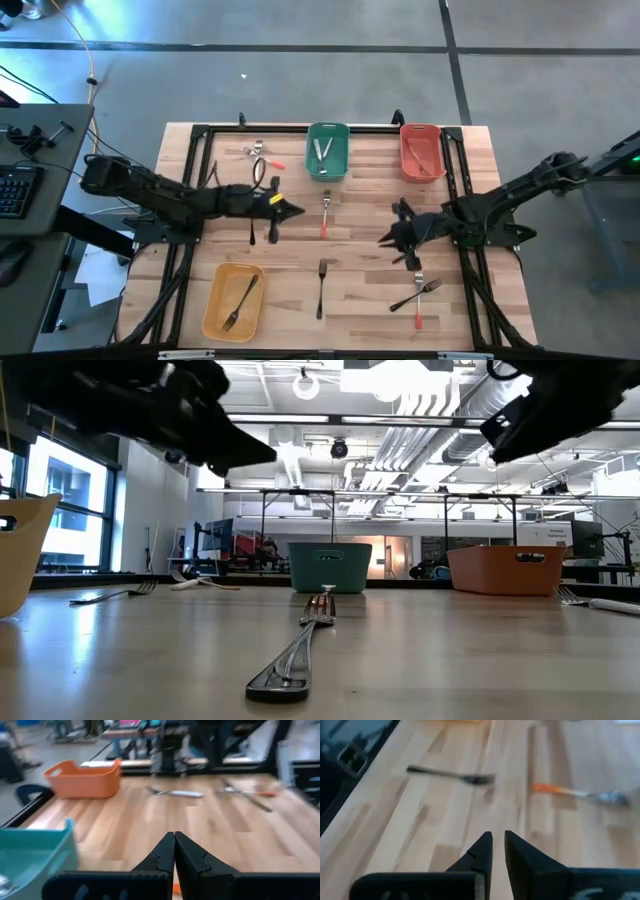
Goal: Sort silverware by color (type)
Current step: Put the black fork into the yellow bin
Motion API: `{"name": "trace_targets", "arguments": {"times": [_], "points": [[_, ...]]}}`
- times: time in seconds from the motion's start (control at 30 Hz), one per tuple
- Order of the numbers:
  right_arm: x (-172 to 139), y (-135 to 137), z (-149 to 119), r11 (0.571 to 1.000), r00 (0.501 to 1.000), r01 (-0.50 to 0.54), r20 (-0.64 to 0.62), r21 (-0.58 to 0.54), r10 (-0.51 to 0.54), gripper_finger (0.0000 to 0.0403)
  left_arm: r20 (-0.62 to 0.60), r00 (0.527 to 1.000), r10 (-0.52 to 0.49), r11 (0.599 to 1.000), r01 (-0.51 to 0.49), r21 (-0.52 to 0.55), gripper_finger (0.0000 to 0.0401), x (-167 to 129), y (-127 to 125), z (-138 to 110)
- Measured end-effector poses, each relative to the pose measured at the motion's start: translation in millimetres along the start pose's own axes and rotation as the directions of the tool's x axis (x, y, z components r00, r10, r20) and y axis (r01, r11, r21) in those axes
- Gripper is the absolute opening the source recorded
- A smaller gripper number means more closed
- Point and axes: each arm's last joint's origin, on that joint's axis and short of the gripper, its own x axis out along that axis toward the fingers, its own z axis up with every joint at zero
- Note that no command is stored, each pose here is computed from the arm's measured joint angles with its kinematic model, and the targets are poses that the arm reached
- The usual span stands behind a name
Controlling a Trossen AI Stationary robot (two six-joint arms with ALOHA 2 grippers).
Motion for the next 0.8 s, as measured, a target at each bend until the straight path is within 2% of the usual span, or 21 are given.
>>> {"name": "trace_targets", "arguments": {"times": [0.17,0.27,0.37,0.53,0.67,0.8], "points": [[9,24,2,0.997,0.986,-0.024,-0.166,0.069,0.035,0.0035,0.036,0.999,-0.022,1.0,0.022,-0.003,0.0001,-11,-12,-12],[17,39,0,0.995,0.957,-0.011,-0.286,0.1,0.039,0.0035,0.02,1.0,0.004,1.0,-0.003,-0.027,0.0001,-14,-15,-18],[24,58,-3,0.997,0.926,-0.014,-0.375,0.081,0.043,0.004,0.002,1.0,0.015,0.999,-0.015,-0.033,0.0001,-15,-17,-21],[37,90,-12,0.997,0.868,0.001,-0.494,0.08,0.039,0.0084,0.01,1.0,0.005,0.999,-0.005,-0.033,0.0001,-15,-20,-20],[45,106,-24,0.995,0.791,0.052,-0.611,0.082,0.009,0.0128,0.009,1.0,0.004,0.999,-0.004,-0.037,0.0001,-15,-20,-20],[52,116,-37,0.994,0.717,0.081,-0.697,0.08,-0.002,0.0153,0.009,1.0,0.005,0.999,-0.005,-0.05,0.0001,-15,-20,-21]]}}
